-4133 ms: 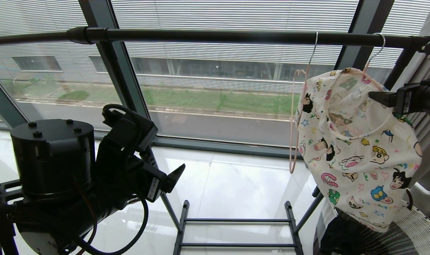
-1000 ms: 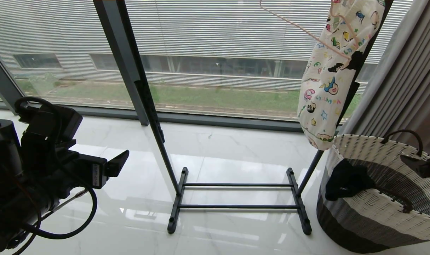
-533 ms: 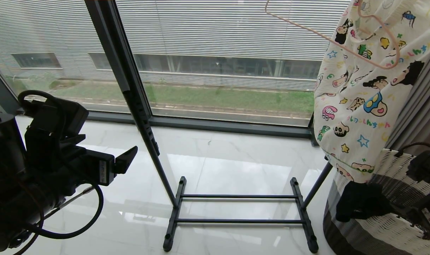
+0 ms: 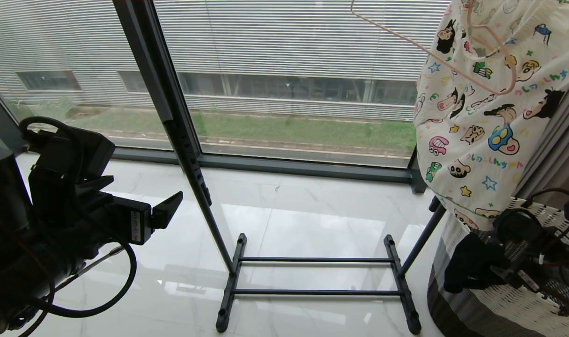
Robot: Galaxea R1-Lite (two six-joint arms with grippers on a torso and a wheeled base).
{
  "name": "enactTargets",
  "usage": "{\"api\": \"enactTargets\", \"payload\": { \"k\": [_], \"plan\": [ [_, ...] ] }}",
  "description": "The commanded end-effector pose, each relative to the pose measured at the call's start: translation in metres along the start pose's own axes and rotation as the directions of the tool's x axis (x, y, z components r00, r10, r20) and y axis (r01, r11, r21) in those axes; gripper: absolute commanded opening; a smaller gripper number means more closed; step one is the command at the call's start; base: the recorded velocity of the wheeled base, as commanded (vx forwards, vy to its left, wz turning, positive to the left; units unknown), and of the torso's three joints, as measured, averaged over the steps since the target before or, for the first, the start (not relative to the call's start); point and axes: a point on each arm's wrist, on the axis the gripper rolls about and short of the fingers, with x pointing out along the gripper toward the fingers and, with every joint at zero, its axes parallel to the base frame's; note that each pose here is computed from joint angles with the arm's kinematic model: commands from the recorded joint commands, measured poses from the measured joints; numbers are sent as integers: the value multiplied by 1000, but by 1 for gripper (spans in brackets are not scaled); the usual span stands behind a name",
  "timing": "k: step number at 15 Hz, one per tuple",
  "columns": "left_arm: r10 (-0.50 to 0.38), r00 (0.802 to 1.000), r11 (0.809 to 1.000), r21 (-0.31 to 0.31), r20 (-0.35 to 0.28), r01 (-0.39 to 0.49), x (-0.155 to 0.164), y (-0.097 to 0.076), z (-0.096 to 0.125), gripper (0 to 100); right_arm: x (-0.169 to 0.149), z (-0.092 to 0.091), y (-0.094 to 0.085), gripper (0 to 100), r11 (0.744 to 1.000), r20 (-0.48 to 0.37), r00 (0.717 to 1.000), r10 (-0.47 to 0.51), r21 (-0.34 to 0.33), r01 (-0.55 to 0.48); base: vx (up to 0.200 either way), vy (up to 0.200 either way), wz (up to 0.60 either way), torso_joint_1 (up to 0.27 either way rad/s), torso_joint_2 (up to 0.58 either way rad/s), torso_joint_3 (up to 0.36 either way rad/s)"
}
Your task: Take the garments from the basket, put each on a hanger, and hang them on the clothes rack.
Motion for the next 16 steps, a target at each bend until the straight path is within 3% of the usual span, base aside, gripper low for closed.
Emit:
{"api": "enactTargets", "payload": {
  "k": [1, 5, 11, 12, 16],
  "plan": [
    [-1, 1000, 1000, -1, -2, 1, 1, 0, 0, 100, 32, -15, 1, 100, 999, -84, 996, 26, -24, -28, 0, 0, 0, 0, 0, 0],
    [-2, 1000, 1000, -26, -6, 1, 1, -1, -2, 100, 57, -11, -16, 100, 999, -85, 996, -9, -38, 5, 0, 0, 0, 0, 0, 0],
    [-1, 1000, 1000, -24, -10, 0, 1, -1, -2, 100, 82, -9, -18, 100, 999, -53, 998, -40, -36, 38, 0, 0, 0, 0, 0, 0],
    [0, 1000, 1000, -25, -11, -1, 1, -1, -3, 100, 82, -9, -18, 0, 999, -49, 998, -38, -34, 36, 0, 0, 0, 0, 0, 0],
    [-1, 1000, 1000, -26, -10, 0, 0, 0, -3, 100, 70, -1, -15, 0, 999, -16, 999, -39, -34, 39, 0, 0, 0, 0, 0, 0]
  ]
}}
